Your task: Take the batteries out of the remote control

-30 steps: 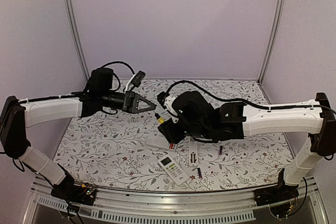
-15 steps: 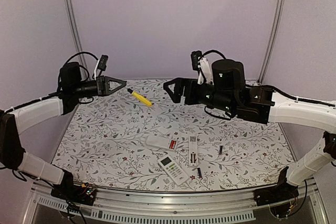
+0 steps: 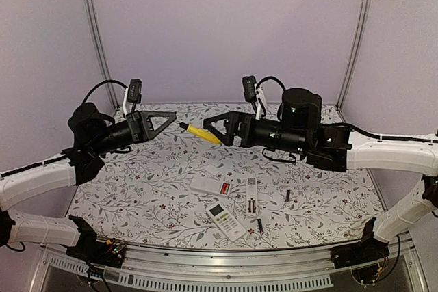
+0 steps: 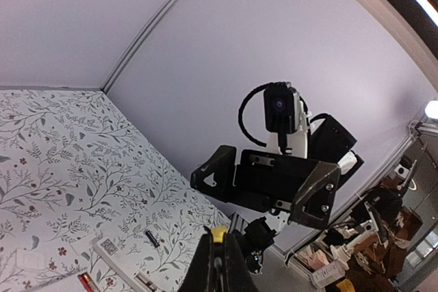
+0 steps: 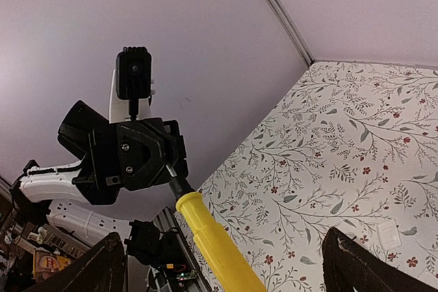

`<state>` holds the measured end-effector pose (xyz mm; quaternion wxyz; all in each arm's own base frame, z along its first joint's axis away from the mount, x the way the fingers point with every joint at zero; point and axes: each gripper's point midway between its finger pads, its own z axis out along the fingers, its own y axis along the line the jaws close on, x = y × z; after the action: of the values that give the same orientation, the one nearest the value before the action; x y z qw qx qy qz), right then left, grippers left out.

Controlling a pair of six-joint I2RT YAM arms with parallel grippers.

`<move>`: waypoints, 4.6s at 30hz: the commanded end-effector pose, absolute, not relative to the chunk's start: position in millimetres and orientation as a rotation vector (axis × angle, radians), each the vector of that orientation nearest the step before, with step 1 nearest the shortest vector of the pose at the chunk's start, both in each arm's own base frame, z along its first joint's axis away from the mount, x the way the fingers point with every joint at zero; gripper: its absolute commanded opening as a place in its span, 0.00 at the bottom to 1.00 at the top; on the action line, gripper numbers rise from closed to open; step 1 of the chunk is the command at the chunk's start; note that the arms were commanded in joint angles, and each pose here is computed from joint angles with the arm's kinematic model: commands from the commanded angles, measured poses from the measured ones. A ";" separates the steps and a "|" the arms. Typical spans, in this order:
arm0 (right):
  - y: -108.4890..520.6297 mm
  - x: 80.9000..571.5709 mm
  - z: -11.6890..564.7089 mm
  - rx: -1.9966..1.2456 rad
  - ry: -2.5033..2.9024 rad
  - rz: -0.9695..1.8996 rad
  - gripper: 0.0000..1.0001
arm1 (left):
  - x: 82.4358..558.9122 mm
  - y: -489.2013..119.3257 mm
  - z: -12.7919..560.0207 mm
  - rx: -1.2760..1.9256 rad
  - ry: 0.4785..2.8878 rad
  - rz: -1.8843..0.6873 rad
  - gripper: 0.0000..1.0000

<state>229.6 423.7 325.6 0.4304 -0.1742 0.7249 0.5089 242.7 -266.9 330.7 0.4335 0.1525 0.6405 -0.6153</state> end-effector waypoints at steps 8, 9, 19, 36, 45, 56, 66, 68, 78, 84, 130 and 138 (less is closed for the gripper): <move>435.4 193.4 348.5 -0.570 1.719 1.562 0.99 | 232.4 -285.6 365.7 0.273 1.413 -1.704 0.00; 435.7 193.3 349.8 -0.563 1.712 1.574 0.98 | 232.2 -287.0 365.1 0.280 1.413 -1.709 0.00; 435.4 195.0 371.5 -0.471 1.645 1.686 0.68 | 230.7 -291.6 362.0 0.310 1.415 -1.730 0.00; 443.8 199.0 358.2 -0.445 1.697 1.707 0.29 | 223.5 -297.2 362.7 0.347 1.397 -1.769 0.00; 431.5 207.8 342.8 -0.367 1.754 1.625 0.00 | 227.8 -305.1 348.4 0.317 1.501 -1.751 0.28; 366.5 245.6 269.7 -0.305 1.989 1.200 0.00 | 244.9 -294.9 236.1 -0.002 1.943 -1.577 0.77; 333.2 258.2 172.4 -0.530 2.245 0.756 0.00 | 242.0 -288.5 130.3 -0.232 2.287 -1.420 0.81; 330.4 259.0 160.0 -0.576 2.262 0.698 0.00 | 241.2 -289.6 119.7 -0.243 2.319 -1.412 0.81; 329.0 272.8 120.9 -0.661 2.319 0.534 0.00 | 243.4 -297.2 83.8 -0.247 2.414 -1.369 0.82; 332.3 273.6 100.6 -0.698 2.349 0.511 0.00 | 241.4 -297.9 62.4 -0.244 2.470 -1.319 0.83; 337.1 226.6 102.8 -0.676 2.394 0.599 0.00 | 320.4 -305.3 27.3 0.856 2.639 -0.417 0.97; 338.9 223.9 90.4 -0.619 2.440 0.567 0.00 | 325.4 -311.0 14.3 0.938 2.611 -0.361 1.00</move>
<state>220.9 337.0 89.8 0.2720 -0.2522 0.9028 0.2177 327.9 -314.3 20.1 0.1771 0.3015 0.9253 -0.1468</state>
